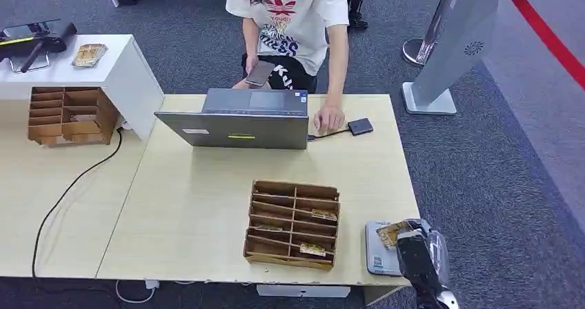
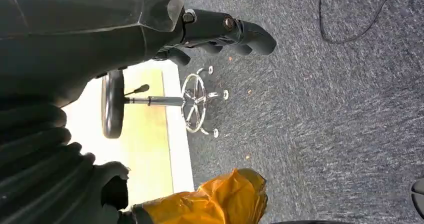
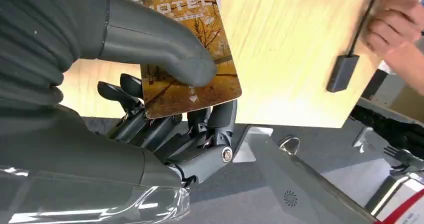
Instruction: Pass the card to the sensor for recognition and then transmit it.
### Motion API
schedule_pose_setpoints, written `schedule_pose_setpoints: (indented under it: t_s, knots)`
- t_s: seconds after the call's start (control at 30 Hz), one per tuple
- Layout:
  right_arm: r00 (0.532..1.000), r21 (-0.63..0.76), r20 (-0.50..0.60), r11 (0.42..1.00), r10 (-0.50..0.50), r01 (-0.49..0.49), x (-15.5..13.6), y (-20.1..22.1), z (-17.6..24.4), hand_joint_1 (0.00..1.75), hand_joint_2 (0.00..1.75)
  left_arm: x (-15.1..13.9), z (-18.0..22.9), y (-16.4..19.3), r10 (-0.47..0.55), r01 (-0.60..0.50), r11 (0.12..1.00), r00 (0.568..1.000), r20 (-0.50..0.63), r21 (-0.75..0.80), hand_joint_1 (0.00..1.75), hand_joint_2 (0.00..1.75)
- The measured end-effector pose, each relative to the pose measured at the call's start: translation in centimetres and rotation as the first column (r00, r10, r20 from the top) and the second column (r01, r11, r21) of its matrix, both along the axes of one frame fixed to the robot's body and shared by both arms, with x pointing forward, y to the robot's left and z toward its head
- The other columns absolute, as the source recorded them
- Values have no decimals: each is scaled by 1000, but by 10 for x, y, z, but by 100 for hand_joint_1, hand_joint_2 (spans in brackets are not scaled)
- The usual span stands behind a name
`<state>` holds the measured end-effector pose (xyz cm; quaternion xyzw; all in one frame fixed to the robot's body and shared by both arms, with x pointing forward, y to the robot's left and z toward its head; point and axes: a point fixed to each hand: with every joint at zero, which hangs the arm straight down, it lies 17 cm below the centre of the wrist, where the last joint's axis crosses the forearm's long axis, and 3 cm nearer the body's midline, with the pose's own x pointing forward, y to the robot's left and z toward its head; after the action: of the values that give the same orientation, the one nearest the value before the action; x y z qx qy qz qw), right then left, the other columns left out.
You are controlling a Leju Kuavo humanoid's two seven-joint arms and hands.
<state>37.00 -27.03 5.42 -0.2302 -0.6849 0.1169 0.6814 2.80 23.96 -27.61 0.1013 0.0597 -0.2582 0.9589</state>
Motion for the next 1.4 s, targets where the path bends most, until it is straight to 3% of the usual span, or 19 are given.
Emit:
schedule_pose_setpoints:
  t_s: [0.23, 0.83, 1.1, 1.4]
  knots:
    - [1000, -98, -23, 995, -17, 15, -1, -4, -10, 175, 175, 0, 0, 0, 1, -1, 1000, 1000, -2, -2, 0, 175]
    - [999, -143, -40, 990, -26, 21, 2, -2, -18, 175, 175, 0, 0, -1, -13, 13, 1000, 1000, -1, -1, 0, 175]
    - [998, -276, -45, 960, -52, 38, 3, -6, -25, 175, 175, 0, 0, -1, -25, 25, 1000, 1000, -1, -1, 0, 175]
    - [995, -319, -71, 947, -64, 38, 7, -4, -37, 175, 175, 1, 0, -1, -33, 33, 999, 999, -1, -1, 0, 175]
